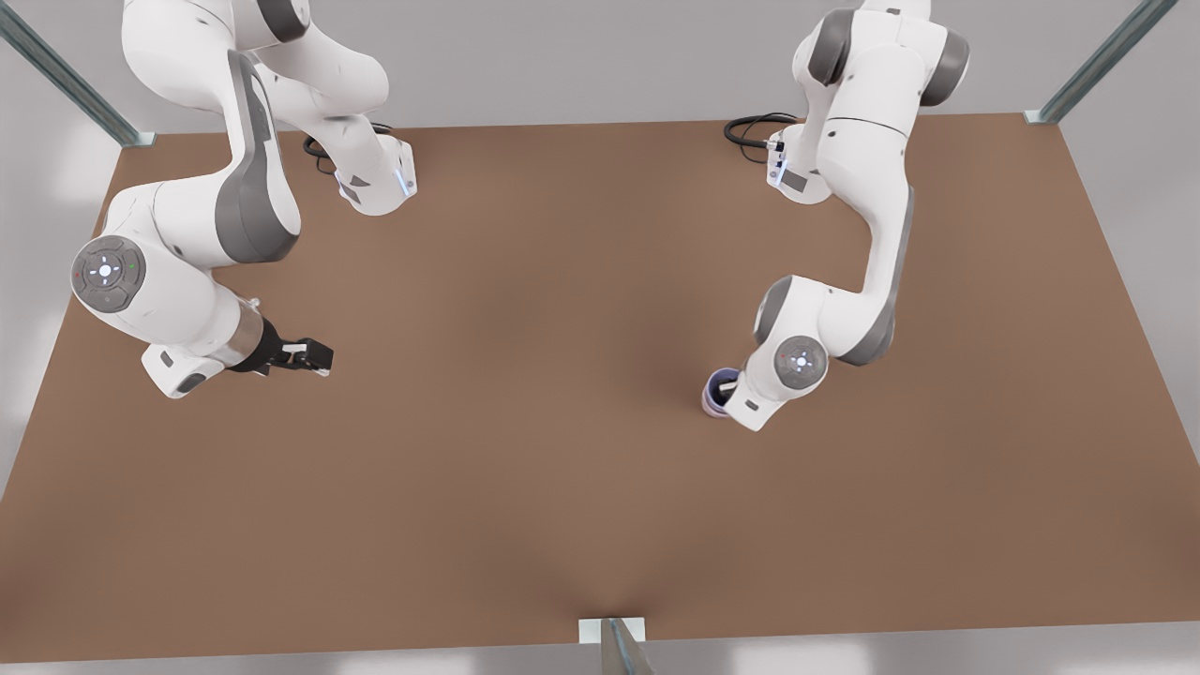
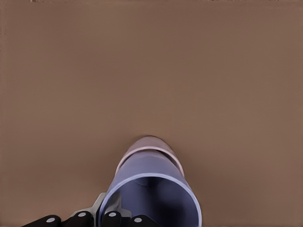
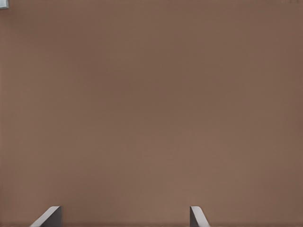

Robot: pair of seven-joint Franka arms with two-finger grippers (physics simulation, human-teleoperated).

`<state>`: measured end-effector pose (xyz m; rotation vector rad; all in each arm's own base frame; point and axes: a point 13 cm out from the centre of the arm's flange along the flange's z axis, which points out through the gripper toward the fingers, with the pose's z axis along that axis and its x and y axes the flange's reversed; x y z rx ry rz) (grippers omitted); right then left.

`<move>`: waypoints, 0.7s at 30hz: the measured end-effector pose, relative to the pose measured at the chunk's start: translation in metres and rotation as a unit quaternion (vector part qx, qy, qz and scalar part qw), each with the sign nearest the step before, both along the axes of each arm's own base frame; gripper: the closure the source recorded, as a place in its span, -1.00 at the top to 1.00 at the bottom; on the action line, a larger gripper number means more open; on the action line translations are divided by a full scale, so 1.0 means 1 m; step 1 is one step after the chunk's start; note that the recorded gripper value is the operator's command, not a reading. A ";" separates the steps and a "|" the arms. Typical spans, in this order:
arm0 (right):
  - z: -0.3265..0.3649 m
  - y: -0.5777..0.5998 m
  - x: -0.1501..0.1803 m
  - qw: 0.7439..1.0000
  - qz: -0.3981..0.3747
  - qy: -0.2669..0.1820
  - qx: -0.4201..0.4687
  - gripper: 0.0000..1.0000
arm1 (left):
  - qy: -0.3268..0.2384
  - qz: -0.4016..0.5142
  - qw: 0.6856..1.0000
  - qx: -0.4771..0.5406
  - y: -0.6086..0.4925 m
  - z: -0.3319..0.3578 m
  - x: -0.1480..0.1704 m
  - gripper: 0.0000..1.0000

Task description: Stack the cups, with the pink cup at the bottom and the purple cup at the top

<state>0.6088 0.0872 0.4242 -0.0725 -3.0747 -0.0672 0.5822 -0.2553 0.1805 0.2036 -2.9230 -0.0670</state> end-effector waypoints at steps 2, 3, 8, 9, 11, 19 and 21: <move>0.000 0.000 0.000 1.000 0.000 0.000 0.000 1.00 | 0.001 0.002 1.000 -0.004 0.000 -0.001 0.001 0.55; 0.000 0.000 0.000 1.000 0.000 0.000 0.000 1.00 | 0.001 0.003 1.000 -0.008 -0.001 -0.001 0.001 0.63; 0.001 0.000 0.000 1.000 0.000 -0.001 0.000 1.00 | 0.001 -0.001 1.000 -0.014 -0.004 -0.002 0.001 0.98; 0.001 0.001 0.000 1.000 0.000 -0.001 0.000 1.00 | 0.001 -0.002 1.000 -0.014 -0.004 -0.001 0.000 0.98; 0.001 0.003 0.000 1.000 0.002 -0.001 0.001 1.00 | 0.001 -0.004 1.000 -0.011 -0.003 0.001 0.000 0.98; 0.001 0.010 -0.001 1.000 0.009 -0.002 0.002 1.00 | -0.041 -0.010 0.999 -0.026 -0.003 0.105 0.012 0.96; 0.001 0.010 -0.001 1.000 0.009 -0.002 0.002 1.00 | -0.077 -0.004 0.997 -0.018 0.033 0.184 0.039 1.00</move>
